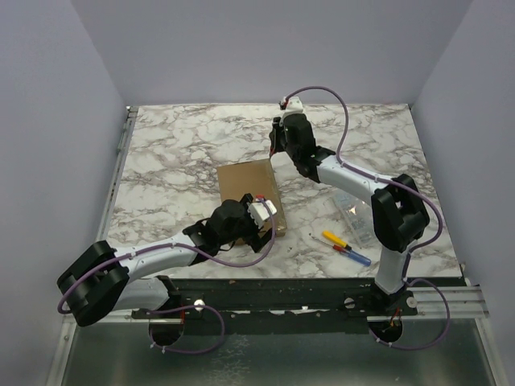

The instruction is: Unpack the express box

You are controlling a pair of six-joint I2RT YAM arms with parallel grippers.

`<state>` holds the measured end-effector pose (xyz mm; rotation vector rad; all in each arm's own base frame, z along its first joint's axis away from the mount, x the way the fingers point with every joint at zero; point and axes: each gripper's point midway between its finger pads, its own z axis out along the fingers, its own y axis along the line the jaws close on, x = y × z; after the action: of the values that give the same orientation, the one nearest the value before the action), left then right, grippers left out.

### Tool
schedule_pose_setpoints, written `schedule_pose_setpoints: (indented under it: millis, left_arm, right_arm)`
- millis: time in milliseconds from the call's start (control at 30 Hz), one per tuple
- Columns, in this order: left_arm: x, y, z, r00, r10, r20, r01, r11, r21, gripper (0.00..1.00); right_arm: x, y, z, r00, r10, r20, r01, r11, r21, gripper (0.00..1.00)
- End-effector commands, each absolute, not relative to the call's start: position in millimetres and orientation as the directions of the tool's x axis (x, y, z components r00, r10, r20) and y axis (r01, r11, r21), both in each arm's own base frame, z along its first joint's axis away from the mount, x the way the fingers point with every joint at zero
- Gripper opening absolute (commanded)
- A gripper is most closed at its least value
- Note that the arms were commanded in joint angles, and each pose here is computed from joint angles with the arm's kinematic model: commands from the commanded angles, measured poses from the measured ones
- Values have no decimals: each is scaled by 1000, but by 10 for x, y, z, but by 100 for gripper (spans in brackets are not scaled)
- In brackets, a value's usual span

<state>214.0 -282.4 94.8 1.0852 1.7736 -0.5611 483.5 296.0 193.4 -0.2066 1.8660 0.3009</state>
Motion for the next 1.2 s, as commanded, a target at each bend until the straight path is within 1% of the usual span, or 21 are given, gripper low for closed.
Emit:
schedule_pose_setpoints:
  millis: [0, 233, 333, 500, 667, 1167]
  left_arm:
    - [2204, -2894, 1055, -159, 400, -902, 854, 515, 78, 93]
    - [2288, -2893, 973, -204, 403, -892, 827, 559, 64, 92]
    - [2270, -2913, 970, -206, 401, -893, 833, 551, 55, 91]
    - [2279, -2881, 983, -196, 401, -895, 828, 557, 69, 91]
    - [2287, -2874, 938, -193, 418, -888, 829, 554, 80, 91]
    - [2279, -2876, 949, -192, 415, -890, 831, 551, 78, 89]
  right_arm:
    - [4853, 2960, 1825, -324, -22, -946, -273, 959, 71, 0]
    - [4715, 3053, 1809, -349, -35, -936, -290, 954, 72, 0]
    - [4665, 3087, 1911, -337, -15, -942, -300, 949, 93, 0]
    - [4701, 2968, 2218, -292, -11, -956, -254, 965, 66, 0]
    - [4550, 2912, 2375, -275, 27, -961, -273, 956, 105, 0]
    - [4511, 3023, 2186, -314, 24, -949, -317, 940, 129, 0]
